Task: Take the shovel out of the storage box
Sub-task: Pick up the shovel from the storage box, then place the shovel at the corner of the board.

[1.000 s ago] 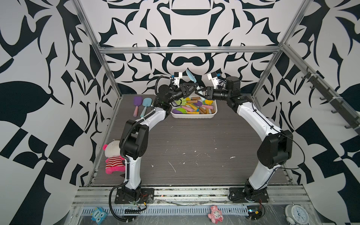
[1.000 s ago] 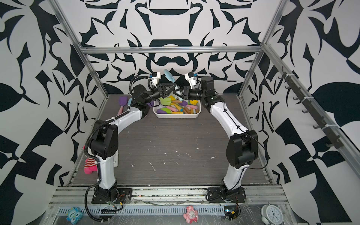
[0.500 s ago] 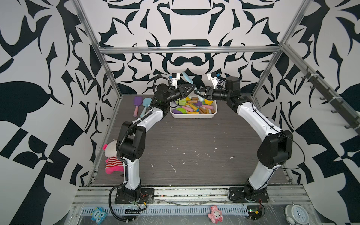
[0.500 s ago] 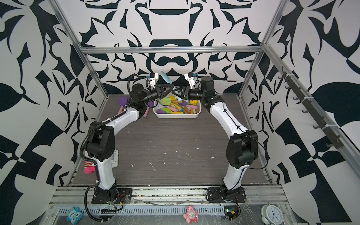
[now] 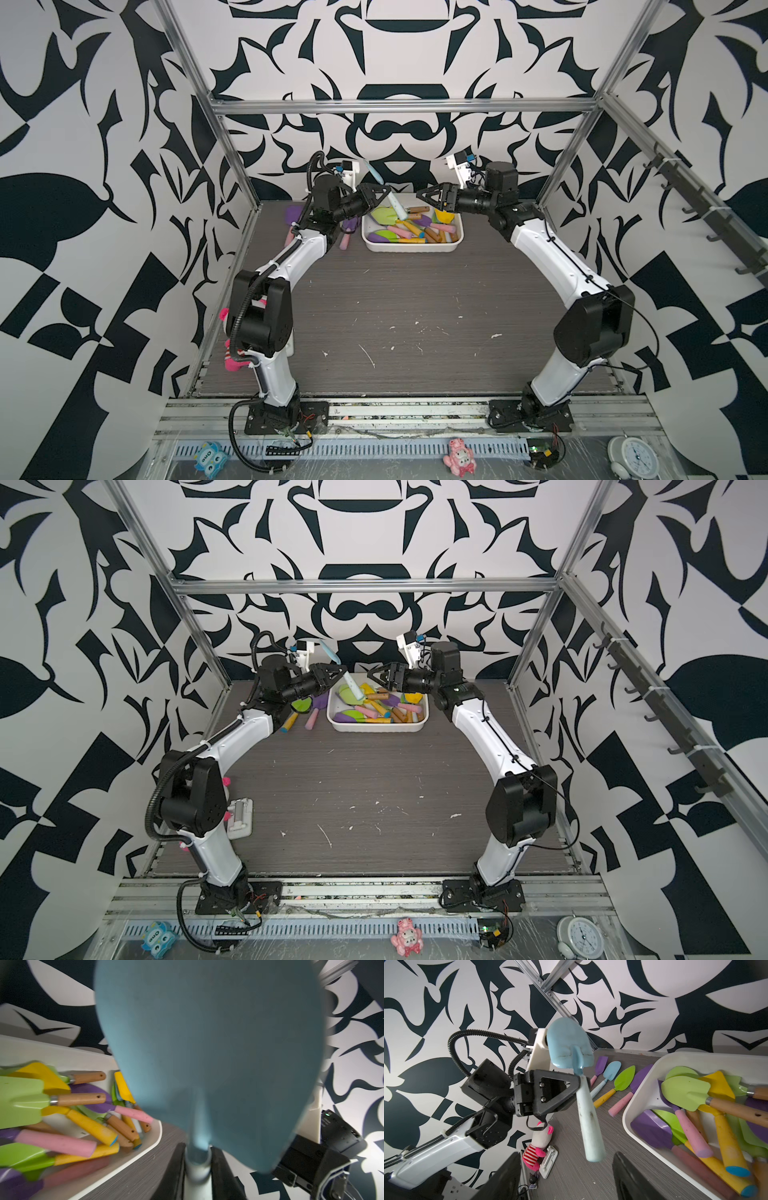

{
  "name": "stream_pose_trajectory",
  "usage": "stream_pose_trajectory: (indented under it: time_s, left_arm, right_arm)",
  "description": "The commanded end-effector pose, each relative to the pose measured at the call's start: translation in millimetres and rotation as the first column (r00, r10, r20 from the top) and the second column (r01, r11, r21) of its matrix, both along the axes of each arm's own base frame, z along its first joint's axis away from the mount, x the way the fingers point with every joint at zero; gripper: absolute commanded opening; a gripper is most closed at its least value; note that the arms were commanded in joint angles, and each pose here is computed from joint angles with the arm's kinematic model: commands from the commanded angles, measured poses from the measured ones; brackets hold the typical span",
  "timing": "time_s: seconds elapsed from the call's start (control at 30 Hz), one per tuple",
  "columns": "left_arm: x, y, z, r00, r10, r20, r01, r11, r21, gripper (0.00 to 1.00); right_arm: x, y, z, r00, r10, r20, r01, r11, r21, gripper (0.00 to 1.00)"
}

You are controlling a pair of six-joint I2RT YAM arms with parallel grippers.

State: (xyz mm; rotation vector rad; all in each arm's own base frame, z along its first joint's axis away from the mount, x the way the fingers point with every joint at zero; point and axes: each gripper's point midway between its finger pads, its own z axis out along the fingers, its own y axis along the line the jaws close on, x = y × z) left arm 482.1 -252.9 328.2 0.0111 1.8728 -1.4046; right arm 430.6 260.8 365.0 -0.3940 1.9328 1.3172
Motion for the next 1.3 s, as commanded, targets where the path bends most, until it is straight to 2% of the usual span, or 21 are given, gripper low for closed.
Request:
stream_pose_trajectory:
  time_s: [0.0,0.1,0.23,0.33,0.53,0.67,0.83,1.03,1.1,1.27]
  left_arm:
    - [-11.2,35.2,-7.9,0.997,0.079,0.001,-0.078,0.974,0.211,0.17]
    - [-14.7,70.2,-25.1,0.987,0.156,-0.03,-0.133,0.917,0.377,0.16]
    - [-19.1,126.7,-49.0,0.961,0.27,-0.063,-0.181,0.783,0.596,0.16]
    - [-20.5,167.2,-62.0,0.933,0.353,-0.066,-0.204,0.671,0.713,0.16]
    - [-20.7,230.5,-77.0,0.887,0.459,-0.041,-0.206,0.474,0.856,0.16]
    - [-20.1,265.4,-91.6,0.864,0.503,-0.035,-0.167,0.351,0.921,0.16]
    - [-10.2,308.8,-104.0,0.838,0.546,0.011,-0.124,0.172,0.977,0.16]
    - [10.0,356.7,-122.8,0.797,0.601,0.061,-0.092,0.021,0.996,0.15]
    - [17.2,372.1,-132.3,0.78,0.622,0.067,-0.081,-0.005,0.997,0.15]
    - [40.8,399.1,-155.0,0.747,0.658,0.097,-0.116,-0.015,0.993,0.15]
  right_arm:
    - [-2.7,-12.8,14.2,0.996,-0.064,0.061,0.066,0.997,-0.032,0.74]
    - [-1.6,-17.6,9.6,0.995,-0.089,0.053,0.092,0.994,-0.054,0.74]
    - [-0.3,-21.7,1.2,0.993,-0.113,0.037,0.116,0.99,-0.085,0.75]
    - [0.5,-22.3,-3.1,0.993,-0.119,0.026,0.121,0.988,-0.091,0.75]
    - [4.7,-21.9,-7.4,0.992,-0.127,0.004,0.126,0.987,-0.096,0.75]
    - [6.0,-20.9,-9.2,0.992,-0.126,-0.009,0.125,0.987,-0.1,0.75]
    - [6.6,-21.6,-15.9,0.991,-0.13,-0.032,0.126,0.986,-0.11,0.75]
    - [8.0,-21.1,-26.2,0.989,-0.128,-0.075,0.117,0.984,-0.132,0.75]
    - [9.3,-20.5,-29.2,0.988,-0.125,-0.089,0.111,0.984,-0.142,0.75]
    - [13.2,-19.2,-36.3,0.984,-0.126,-0.13,0.104,0.982,-0.161,0.75]
